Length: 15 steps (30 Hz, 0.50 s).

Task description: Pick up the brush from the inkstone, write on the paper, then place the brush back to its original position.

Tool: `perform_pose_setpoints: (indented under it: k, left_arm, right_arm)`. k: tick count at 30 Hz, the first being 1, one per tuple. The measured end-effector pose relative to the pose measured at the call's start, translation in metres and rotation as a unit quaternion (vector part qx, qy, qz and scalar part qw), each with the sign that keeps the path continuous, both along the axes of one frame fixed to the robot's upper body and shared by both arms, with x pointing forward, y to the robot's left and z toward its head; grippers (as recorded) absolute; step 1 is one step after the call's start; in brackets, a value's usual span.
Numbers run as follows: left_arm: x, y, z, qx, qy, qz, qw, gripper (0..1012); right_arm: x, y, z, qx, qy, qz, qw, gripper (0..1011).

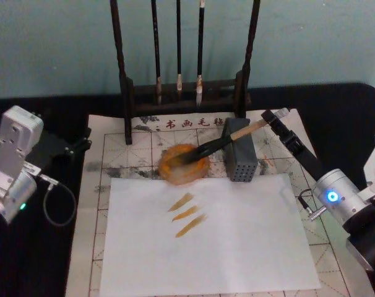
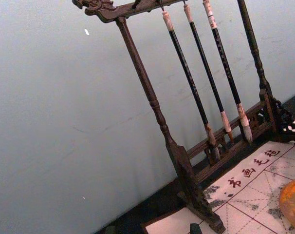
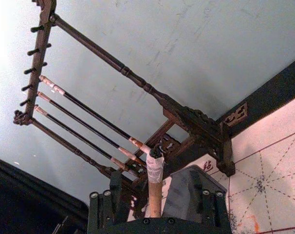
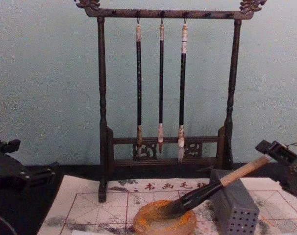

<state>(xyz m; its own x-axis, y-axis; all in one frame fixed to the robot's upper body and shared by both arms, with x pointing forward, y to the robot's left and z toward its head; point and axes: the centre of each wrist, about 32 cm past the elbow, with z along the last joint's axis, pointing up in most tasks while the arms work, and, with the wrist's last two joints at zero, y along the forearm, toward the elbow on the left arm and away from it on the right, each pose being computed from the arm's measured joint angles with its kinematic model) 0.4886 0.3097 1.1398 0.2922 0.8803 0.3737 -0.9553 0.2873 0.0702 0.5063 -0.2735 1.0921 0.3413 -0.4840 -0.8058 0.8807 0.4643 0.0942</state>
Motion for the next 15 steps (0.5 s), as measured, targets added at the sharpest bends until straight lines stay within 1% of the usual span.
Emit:
perform_pose_setpoints:
  k: [1,2,4,5,15]
  left_arm:
    - [0.0,0.0,0.0,0.0,0.0,0.0,1.0,1001]
    - [0.0,0.0,0.0,0.0,0.0,0.0,1.0,1001]
    - [0.0,0.0,0.0,0.0,0.0,0.0,1.0,1001]
    - [0.0,0.0,0.0,0.0,0.0,0.0,1.0,1001]
    - [0.0,0.0,0.0,0.0,0.0,0.0,1.0,1001]
  right_arm:
    - [0.0,0.0,0.0,0.0,0.0,0.0,1.0,911]
    - [0.0,0.0,0.0,0.0,0.0,0.0,1.0,911]
    - [0.0,0.0,0.0,0.0,0.0,0.0,1.0,989]
    - [0.0,0.0,0.0,0.0,0.0,0.0,1.0,1000]
    - [0.0,-0.0001,0.0001,0.0,0.0,0.0,1.0,1003]
